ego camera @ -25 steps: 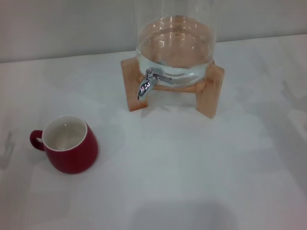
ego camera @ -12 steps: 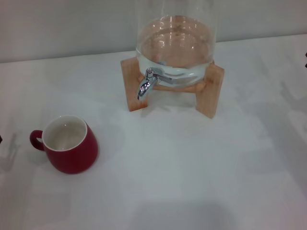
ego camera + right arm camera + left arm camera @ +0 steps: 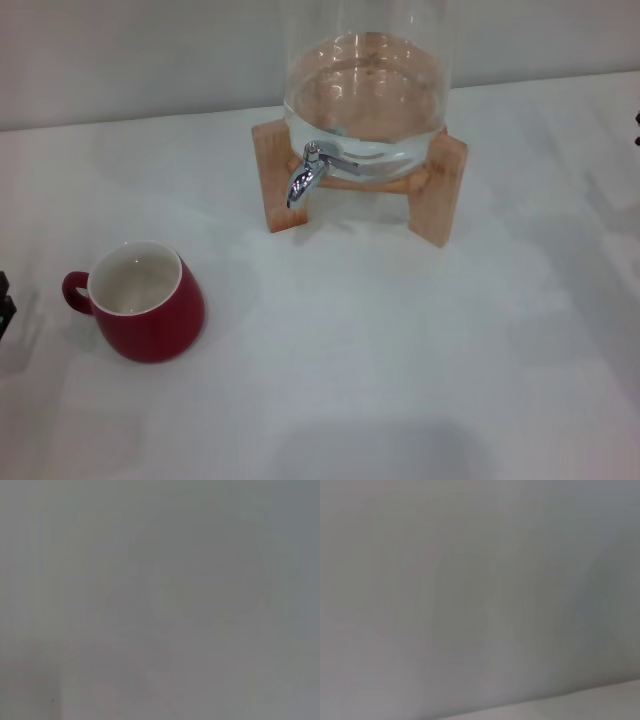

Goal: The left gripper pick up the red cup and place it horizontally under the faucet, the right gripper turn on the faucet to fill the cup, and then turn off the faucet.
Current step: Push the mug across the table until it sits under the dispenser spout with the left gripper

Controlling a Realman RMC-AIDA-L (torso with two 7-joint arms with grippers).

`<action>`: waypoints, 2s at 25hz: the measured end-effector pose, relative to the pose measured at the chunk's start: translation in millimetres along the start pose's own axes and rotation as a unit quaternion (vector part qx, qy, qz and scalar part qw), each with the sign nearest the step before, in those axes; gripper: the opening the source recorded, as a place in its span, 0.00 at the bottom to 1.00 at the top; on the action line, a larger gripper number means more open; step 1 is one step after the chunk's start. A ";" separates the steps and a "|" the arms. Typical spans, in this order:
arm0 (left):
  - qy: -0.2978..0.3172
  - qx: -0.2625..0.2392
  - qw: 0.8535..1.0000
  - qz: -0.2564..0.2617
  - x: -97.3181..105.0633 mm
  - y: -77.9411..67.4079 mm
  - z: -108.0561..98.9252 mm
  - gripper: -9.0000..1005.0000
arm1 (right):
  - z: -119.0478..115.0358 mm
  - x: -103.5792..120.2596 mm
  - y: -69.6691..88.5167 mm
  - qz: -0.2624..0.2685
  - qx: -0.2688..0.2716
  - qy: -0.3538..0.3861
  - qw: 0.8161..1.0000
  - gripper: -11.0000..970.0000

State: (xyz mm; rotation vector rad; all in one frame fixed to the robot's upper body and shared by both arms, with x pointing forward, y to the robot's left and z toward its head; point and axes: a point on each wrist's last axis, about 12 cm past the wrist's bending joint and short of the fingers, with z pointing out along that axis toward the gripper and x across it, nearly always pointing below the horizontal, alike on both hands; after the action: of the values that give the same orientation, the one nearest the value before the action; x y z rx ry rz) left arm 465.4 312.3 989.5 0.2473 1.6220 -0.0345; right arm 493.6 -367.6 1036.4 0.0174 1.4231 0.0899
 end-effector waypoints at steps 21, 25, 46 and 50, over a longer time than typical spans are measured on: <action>0.026 0.032 0.999 0.008 7.5 -8.0 -5.0 0.78 | -0.9 1.4 2.3 -0.001 -0.008 0.004 1.000 0.90; 0.030 0.037 0.999 0.010 8.3 -9.2 -5.2 0.78 | -0.9 1.4 2.3 -0.001 -0.008 0.004 1.000 0.90; 0.036 0.065 0.997 0.020 8.7 -14.6 -1.9 0.78 | -1.2 1.5 2.1 -0.001 -0.007 0.005 1.000 0.90; 0.036 0.066 0.997 0.021 8.7 -15.0 -1.9 0.78 | -1.4 1.6 2.0 -0.001 -0.007 0.005 1.000 0.90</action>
State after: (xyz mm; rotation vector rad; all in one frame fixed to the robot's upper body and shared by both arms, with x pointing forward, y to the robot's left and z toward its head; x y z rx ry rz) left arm 460.5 299.3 979.1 0.3881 1.6886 -0.1032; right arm 492.3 -365.6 1034.8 0.0035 1.4320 0.0986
